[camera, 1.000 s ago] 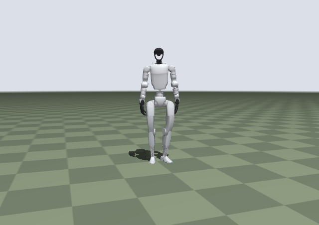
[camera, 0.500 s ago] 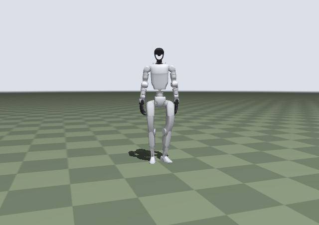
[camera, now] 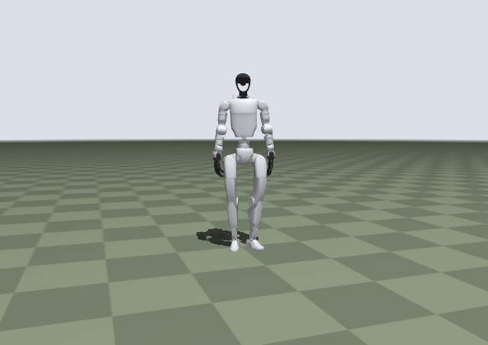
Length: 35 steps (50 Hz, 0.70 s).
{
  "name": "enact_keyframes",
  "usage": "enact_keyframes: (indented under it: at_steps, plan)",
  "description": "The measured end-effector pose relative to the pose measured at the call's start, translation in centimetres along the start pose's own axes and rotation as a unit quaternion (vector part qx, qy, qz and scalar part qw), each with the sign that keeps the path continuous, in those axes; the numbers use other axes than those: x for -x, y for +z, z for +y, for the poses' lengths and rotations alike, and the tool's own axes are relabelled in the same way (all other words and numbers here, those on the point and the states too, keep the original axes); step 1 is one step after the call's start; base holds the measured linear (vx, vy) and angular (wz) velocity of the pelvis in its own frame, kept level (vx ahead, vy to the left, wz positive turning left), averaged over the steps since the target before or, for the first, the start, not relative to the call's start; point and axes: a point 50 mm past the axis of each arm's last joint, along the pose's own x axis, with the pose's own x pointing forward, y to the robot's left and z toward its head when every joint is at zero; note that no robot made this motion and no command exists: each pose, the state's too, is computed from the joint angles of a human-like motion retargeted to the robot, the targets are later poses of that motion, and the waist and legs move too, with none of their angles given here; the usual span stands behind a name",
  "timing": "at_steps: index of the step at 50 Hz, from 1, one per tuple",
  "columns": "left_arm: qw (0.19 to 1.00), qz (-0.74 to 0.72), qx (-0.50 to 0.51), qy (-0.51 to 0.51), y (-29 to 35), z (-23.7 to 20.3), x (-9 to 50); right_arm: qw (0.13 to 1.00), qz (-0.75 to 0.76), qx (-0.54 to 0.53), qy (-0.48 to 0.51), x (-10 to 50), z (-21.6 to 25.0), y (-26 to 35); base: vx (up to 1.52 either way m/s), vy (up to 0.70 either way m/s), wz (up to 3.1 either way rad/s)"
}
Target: In place motions
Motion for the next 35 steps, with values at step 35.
enact_keyframes:
  at_steps: [35]
  plan:
    - [0.993,-0.031,-0.024,0.113,1.1,1.3,0.4,1.0,0.015,-0.006,-0.025,-0.2,-0.2,-1.7,-0.01,0.09,1.37]
